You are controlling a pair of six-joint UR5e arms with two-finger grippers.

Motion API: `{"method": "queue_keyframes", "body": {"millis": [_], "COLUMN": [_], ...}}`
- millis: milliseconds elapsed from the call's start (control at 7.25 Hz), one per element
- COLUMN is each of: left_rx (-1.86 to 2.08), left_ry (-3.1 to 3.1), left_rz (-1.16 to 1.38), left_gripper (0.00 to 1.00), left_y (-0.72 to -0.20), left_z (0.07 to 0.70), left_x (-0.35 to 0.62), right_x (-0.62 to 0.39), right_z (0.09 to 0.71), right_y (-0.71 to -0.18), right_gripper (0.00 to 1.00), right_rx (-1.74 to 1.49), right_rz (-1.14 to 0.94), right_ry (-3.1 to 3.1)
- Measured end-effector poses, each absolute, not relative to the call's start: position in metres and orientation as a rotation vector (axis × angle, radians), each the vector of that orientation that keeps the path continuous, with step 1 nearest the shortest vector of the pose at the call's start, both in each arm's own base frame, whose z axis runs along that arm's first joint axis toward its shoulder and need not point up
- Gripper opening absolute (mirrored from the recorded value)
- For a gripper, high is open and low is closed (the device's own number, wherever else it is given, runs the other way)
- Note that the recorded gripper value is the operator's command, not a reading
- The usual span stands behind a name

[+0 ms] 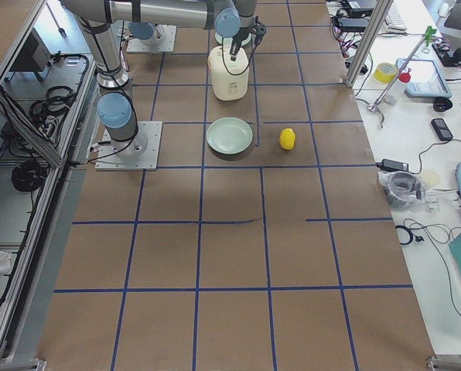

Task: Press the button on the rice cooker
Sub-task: 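Lower the right gripper and press down on the green lid button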

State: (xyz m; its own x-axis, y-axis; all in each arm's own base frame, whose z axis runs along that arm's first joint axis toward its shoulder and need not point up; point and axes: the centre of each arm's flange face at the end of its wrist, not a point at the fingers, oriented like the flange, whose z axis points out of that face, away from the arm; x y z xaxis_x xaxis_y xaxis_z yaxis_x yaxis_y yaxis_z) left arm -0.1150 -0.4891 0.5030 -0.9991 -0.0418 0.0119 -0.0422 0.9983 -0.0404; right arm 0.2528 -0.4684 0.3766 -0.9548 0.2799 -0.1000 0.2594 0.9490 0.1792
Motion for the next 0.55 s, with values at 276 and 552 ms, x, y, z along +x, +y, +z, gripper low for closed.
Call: {"method": "queue_keyframes", "body": {"millis": [276, 552], "left_rx": [0.066, 0.067], "left_ry": [-3.129, -3.129], "left_rz": [0.064, 0.064], "left_gripper": [1.00, 1.00], "left_y": [-0.489, -0.489], "left_z": [0.503, 0.503], "left_x": [-0.115, -0.115], "right_x": [0.254, 0.254], "right_z": [0.370, 0.362], "right_y": [-0.468, -0.466], "right_gripper": [0.00, 0.00], "right_rx": [0.414, 0.416], "right_rz": [0.268, 0.291], "right_ry": [2.973, 2.973]}}
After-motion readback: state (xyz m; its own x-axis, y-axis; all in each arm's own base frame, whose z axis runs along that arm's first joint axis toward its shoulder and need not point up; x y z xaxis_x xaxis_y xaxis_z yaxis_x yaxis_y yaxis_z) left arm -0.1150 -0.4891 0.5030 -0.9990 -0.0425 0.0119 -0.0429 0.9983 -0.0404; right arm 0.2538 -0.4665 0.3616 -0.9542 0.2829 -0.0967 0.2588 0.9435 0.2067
